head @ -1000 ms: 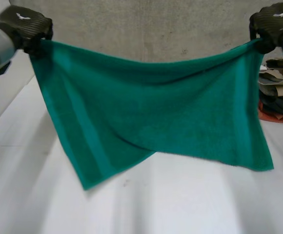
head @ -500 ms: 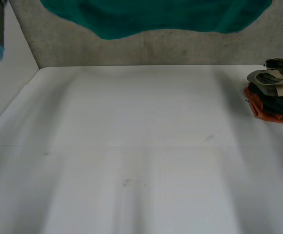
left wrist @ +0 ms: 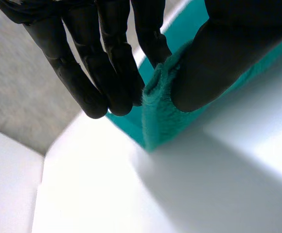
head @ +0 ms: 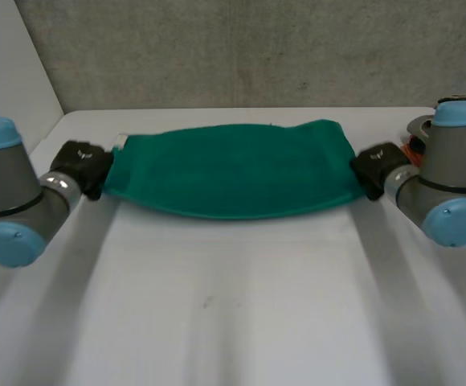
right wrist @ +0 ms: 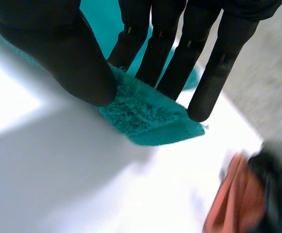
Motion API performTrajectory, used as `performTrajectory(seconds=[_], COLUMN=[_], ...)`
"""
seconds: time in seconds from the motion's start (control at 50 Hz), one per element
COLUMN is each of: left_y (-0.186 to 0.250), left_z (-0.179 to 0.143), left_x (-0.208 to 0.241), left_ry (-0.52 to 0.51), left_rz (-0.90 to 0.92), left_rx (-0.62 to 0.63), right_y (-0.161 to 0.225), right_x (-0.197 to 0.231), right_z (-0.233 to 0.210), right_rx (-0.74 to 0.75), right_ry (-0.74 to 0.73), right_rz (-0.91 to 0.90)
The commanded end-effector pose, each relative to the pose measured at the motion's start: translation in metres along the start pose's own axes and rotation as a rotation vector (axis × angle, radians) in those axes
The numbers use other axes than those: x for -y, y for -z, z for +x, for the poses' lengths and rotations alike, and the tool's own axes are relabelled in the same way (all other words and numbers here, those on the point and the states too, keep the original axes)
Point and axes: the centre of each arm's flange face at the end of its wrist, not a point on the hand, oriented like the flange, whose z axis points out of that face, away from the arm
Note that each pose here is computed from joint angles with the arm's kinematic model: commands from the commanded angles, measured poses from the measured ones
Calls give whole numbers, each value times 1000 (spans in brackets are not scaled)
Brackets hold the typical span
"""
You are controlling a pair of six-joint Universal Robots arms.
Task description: Fold the laundry.
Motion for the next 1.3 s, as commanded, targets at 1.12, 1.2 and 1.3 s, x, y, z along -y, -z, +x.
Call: performTrajectory(seconds=[1.12,1.2,1.3], left_y=[18,17,24], left_z=[-13,-7,-11], left_x=[20,30,39], left_ry=[-58,12,103], left_rz=[-260,-198,-168], left_rx=[-22,-38,-31], right_y=[-52,-50,-34], right_x=[1,4,15], right_z=[-1,-7,10], right_rx=[-193,-193,-195], right_ry=[133,104,18], right_rz=[188,189,184])
